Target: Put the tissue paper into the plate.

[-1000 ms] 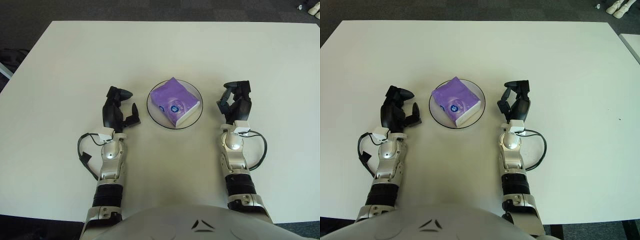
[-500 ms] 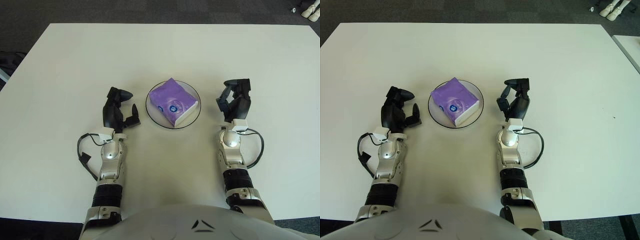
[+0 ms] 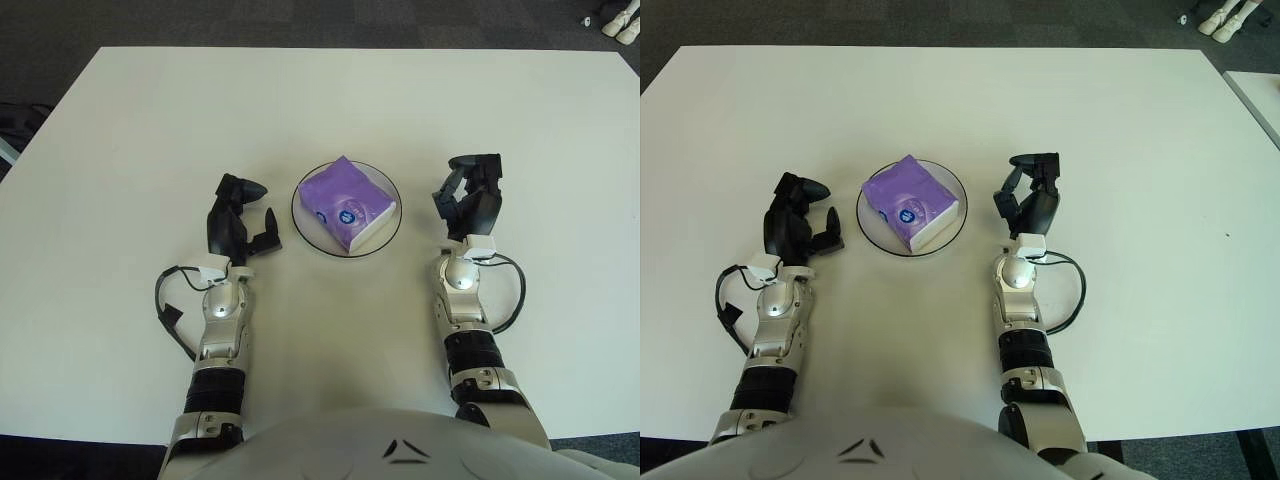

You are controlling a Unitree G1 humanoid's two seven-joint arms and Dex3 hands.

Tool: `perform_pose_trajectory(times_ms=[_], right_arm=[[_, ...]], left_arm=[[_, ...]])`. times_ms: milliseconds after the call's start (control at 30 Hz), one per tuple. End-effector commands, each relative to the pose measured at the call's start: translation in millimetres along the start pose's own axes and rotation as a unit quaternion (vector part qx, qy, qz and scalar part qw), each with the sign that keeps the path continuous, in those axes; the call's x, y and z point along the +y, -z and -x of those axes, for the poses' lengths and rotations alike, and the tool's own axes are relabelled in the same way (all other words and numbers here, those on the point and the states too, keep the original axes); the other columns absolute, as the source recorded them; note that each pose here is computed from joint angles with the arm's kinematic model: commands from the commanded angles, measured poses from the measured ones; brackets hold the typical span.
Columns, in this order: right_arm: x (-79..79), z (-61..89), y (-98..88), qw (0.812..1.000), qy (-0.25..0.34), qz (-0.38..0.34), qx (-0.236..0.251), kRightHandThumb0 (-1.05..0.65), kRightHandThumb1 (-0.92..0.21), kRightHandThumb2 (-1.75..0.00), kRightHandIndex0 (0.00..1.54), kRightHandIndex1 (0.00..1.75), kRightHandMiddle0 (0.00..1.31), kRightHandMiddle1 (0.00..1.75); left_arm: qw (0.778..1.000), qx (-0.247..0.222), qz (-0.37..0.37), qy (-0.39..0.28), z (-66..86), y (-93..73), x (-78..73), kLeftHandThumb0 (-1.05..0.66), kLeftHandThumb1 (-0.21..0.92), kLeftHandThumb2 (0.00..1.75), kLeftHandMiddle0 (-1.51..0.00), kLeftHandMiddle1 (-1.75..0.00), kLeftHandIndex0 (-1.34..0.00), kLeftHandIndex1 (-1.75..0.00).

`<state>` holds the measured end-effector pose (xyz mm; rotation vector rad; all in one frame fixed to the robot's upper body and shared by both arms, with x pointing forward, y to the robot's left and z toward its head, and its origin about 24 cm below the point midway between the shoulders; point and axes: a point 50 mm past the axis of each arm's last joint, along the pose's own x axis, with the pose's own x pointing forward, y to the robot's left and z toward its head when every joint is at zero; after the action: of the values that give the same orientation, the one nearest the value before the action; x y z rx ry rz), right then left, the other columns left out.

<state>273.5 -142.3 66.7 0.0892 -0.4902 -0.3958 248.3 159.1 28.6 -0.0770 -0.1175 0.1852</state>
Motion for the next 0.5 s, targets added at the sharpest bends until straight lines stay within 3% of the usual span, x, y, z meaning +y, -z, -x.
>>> perform_pose_trajectory(times_ms=[0,133,233,467], right_arm=[[-21.4,47.6,38.3,0.992,-0.005,0.057,0.109,-0.54,-0.91,-0.9,0.66,1.49,0.54,1.75],[-21.7,49.9,41.1,0.99,-0.018,0.067,0.125,-0.51,-0.88,-0.93,0.64,1.48,0.51,1.75],[-23.4,50.9,44.0,0.985,-0.04,0.081,0.146,-0.43,-0.73,-0.9,0.63,1.41,0.41,1.75],[-29.2,48.4,43.8,0.974,-0.078,0.111,0.184,-0.38,-0.7,-0.84,0.58,1.33,0.33,1.75]], left_arm=[[0.997,0.081,-0.011,-0.005,20.7,31.0,3.8,-0.01,0.22,1.41,-0.72,-1.65,-0.47,-1.75],[0.997,0.081,-0.008,-0.001,20.9,31.2,3.4,-0.01,0.23,1.41,-0.7,-1.66,-0.46,-1.75],[0.997,0.081,-0.004,0.003,21.1,31.4,3.3,-0.01,0.24,1.4,-0.68,-1.68,-0.45,-1.75],[0.997,0.083,-0.003,0.0,21.0,31.8,3.0,-0.01,0.22,1.43,-0.68,-1.72,-0.46,-1.75]])
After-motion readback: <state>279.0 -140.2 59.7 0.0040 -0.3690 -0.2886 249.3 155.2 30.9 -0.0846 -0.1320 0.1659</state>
